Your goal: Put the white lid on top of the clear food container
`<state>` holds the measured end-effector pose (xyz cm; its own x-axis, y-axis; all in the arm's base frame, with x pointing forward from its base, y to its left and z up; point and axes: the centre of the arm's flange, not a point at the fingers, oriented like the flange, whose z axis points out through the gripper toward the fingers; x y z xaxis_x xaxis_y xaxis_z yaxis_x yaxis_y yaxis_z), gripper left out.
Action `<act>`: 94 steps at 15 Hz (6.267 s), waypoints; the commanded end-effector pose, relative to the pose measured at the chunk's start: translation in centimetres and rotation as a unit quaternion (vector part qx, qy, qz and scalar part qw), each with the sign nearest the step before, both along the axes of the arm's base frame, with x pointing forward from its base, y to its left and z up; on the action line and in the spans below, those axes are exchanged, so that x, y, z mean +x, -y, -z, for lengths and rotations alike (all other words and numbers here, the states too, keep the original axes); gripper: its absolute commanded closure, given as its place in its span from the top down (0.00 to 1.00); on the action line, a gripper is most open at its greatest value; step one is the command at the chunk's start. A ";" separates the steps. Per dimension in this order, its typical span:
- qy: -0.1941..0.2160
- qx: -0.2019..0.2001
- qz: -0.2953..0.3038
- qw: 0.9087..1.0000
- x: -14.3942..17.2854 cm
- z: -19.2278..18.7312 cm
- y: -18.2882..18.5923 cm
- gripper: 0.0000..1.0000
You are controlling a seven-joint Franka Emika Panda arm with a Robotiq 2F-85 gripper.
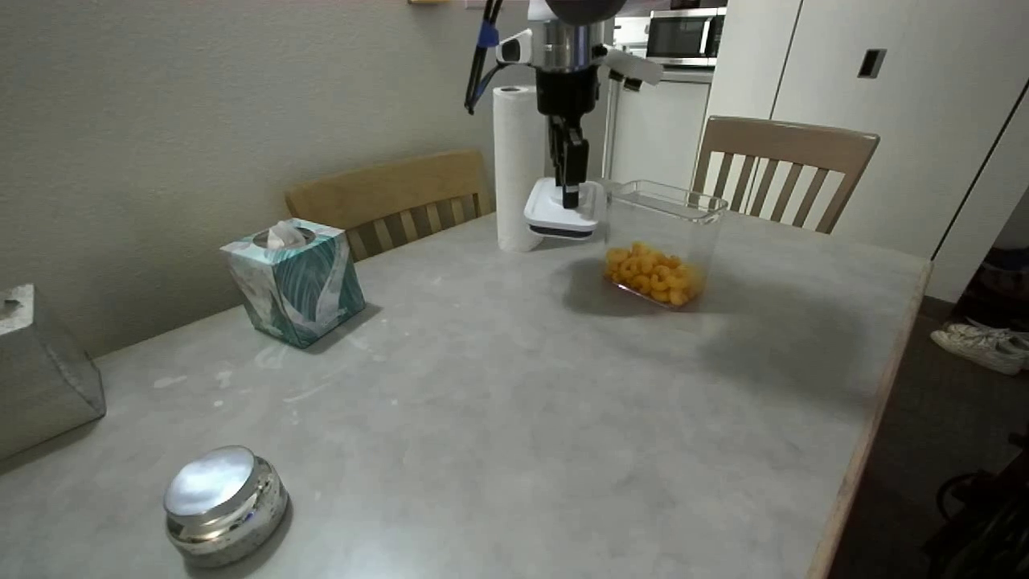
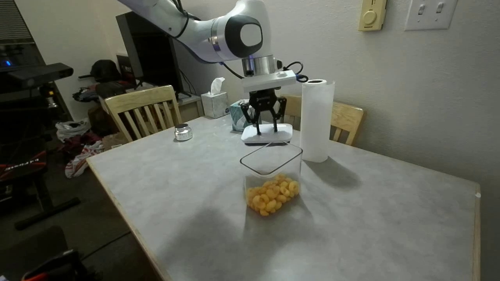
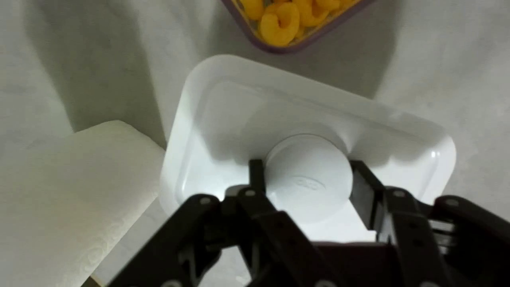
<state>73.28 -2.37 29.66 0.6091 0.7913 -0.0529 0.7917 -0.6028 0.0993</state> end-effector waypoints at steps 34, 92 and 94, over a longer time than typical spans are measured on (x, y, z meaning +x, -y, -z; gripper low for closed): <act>-0.029 -0.080 -0.391 0.916 -6.0 -1.6 10.1 0.29; -0.085 -0.088 -0.399 0.909 -16.2 -3.1 8.3 0.29; -0.080 -0.085 -0.391 0.913 -16.1 -2.9 8.4 0.29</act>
<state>58.46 -10.59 31.93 -0.1967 0.9430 -0.2685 0.9804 0.1904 -0.0498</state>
